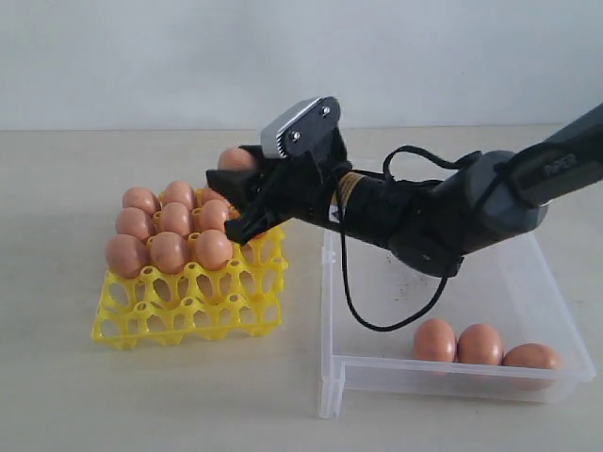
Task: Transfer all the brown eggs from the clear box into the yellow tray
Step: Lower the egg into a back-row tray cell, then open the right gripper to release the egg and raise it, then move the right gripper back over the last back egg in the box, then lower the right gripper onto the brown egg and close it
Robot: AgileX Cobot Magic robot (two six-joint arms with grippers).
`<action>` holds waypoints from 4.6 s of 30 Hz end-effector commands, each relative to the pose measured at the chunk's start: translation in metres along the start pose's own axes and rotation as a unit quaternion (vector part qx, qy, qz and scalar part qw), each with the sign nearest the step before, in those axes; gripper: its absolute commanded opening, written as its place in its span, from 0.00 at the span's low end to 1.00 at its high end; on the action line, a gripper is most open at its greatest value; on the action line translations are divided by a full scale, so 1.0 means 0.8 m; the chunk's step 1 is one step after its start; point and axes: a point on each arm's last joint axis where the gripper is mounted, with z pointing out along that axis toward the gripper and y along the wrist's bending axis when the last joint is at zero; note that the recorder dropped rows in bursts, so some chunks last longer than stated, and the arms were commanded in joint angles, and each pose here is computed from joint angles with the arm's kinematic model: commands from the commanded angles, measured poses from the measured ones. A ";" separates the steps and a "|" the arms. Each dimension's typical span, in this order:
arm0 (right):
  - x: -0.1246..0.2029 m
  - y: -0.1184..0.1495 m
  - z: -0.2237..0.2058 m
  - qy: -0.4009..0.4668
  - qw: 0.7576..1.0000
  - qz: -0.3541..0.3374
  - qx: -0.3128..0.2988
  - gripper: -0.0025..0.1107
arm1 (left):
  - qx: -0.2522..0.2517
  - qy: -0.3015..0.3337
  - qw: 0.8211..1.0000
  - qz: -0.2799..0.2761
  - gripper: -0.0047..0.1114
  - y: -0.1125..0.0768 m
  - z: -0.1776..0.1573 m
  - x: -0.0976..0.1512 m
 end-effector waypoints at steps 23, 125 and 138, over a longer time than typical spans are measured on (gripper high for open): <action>0.049 -0.028 0.004 0.067 0.986 0.084 -0.124 0.02 | -0.003 -0.007 1.000 -0.003 0.07 0.001 0.000 0.000; 0.009 -0.244 -0.118 0.529 0.760 0.200 0.320 0.51 | -0.003 -0.007 1.000 -0.003 0.07 0.001 0.000 0.000; 0.020 -0.233 -0.093 0.517 0.782 0.173 0.303 0.51 | -0.003 -0.007 1.000 -0.003 0.07 0.001 0.000 0.000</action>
